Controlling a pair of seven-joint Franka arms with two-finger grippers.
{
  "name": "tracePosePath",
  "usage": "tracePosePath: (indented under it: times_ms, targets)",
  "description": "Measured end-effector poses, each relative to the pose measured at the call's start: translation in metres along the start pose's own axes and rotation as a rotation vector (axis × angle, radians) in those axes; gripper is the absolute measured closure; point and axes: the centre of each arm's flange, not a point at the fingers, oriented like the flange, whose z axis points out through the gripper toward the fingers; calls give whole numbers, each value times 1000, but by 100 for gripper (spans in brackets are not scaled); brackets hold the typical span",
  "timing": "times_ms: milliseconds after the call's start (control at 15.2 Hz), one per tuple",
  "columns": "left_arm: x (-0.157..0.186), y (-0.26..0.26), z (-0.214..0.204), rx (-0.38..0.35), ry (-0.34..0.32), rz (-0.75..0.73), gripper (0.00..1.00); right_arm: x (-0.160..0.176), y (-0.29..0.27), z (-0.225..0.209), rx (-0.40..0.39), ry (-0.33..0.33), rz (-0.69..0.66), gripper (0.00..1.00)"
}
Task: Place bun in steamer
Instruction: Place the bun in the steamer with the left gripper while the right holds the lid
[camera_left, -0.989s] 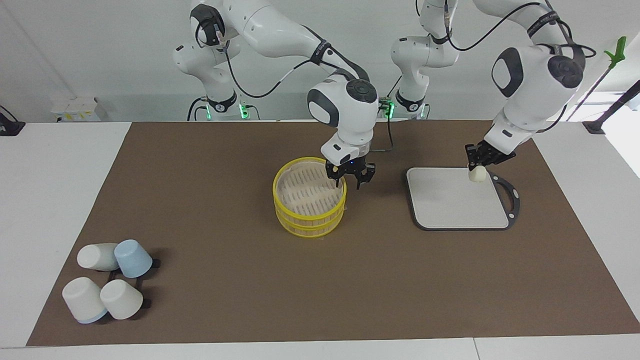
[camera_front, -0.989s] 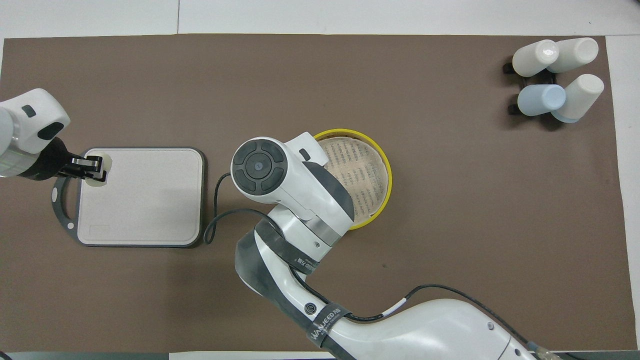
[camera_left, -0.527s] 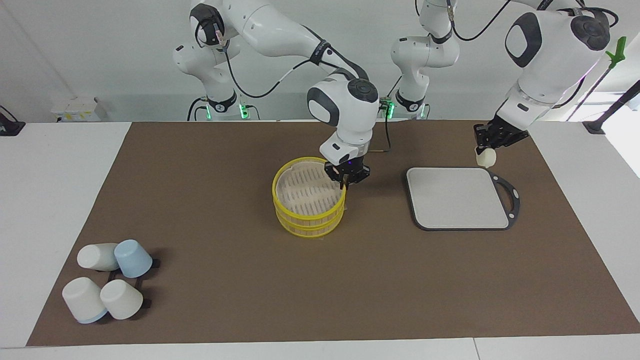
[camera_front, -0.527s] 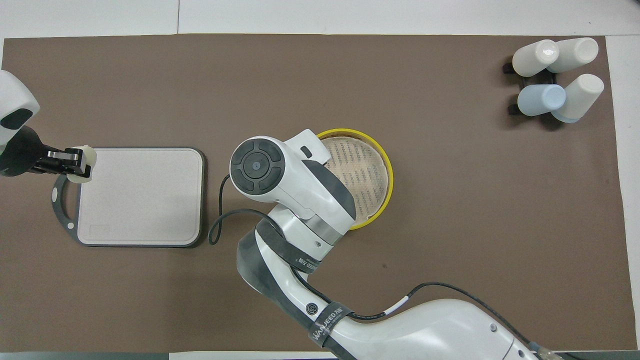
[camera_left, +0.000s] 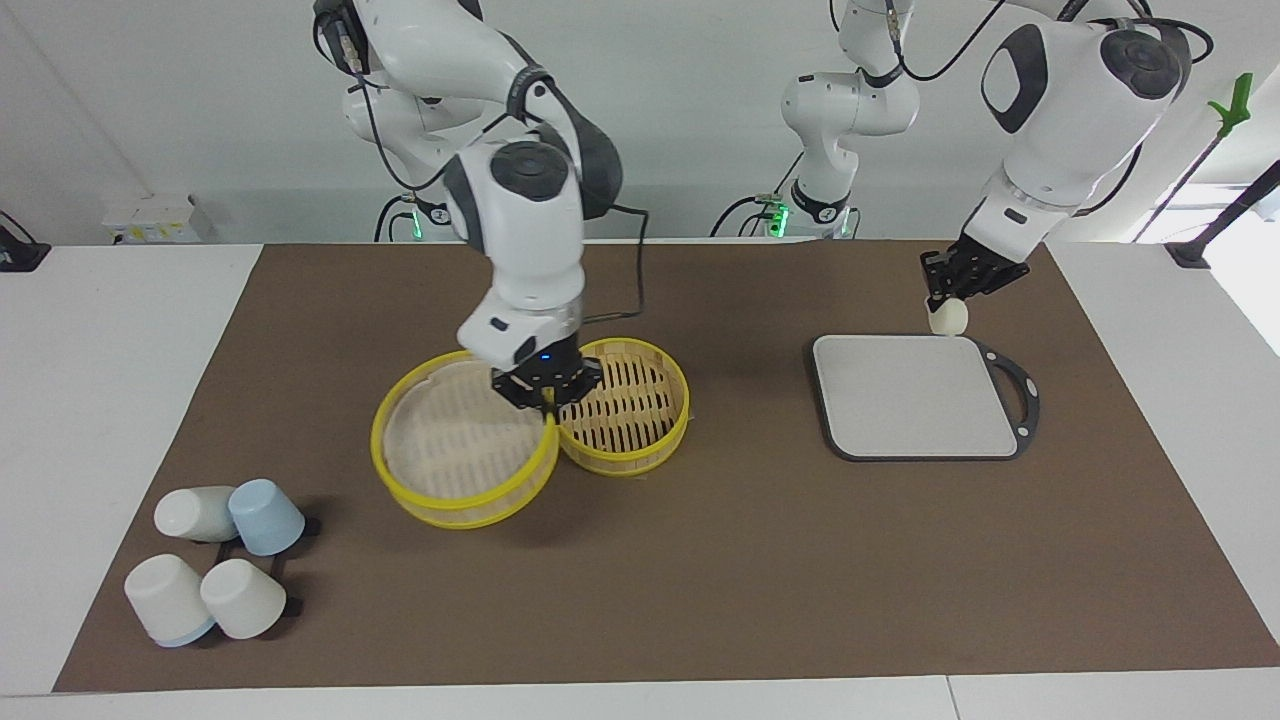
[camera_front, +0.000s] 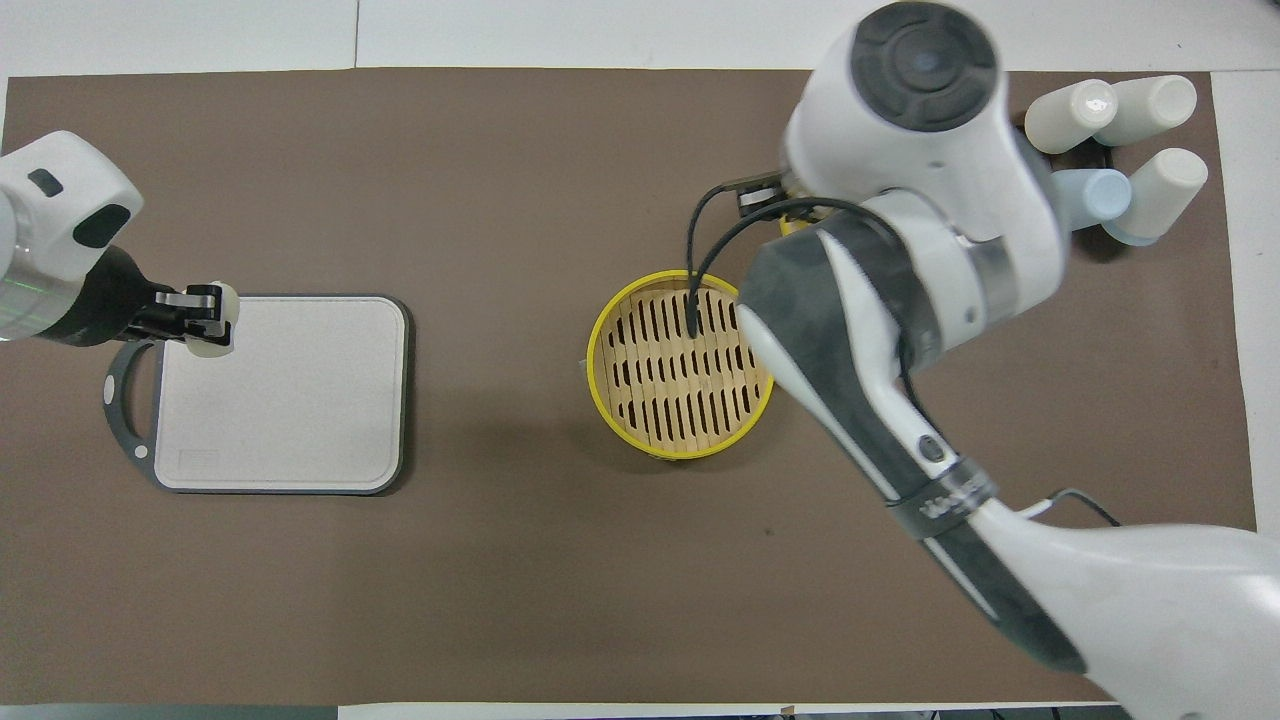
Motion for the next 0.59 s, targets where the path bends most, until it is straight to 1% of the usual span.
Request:
tracePosePath:
  times_ms: [132, 264, 462, 593]
  targets:
    - [-2, 70, 12, -10, 40, -60, 79, 8, 68, -5, 9, -2, 12, 90]
    - [-11, 157, 39, -29, 71, -90, 79, 11, 115, 1, 40, -15, 22, 90]
    - [-34, 269, 103, -56, 94, -101, 79, 9, 150, 12, 44, -36, 38, 90]
    - [-50, 312, 151, -69, 105, -82, 79, 7, 152, 19, 43, -51, 41, 90]
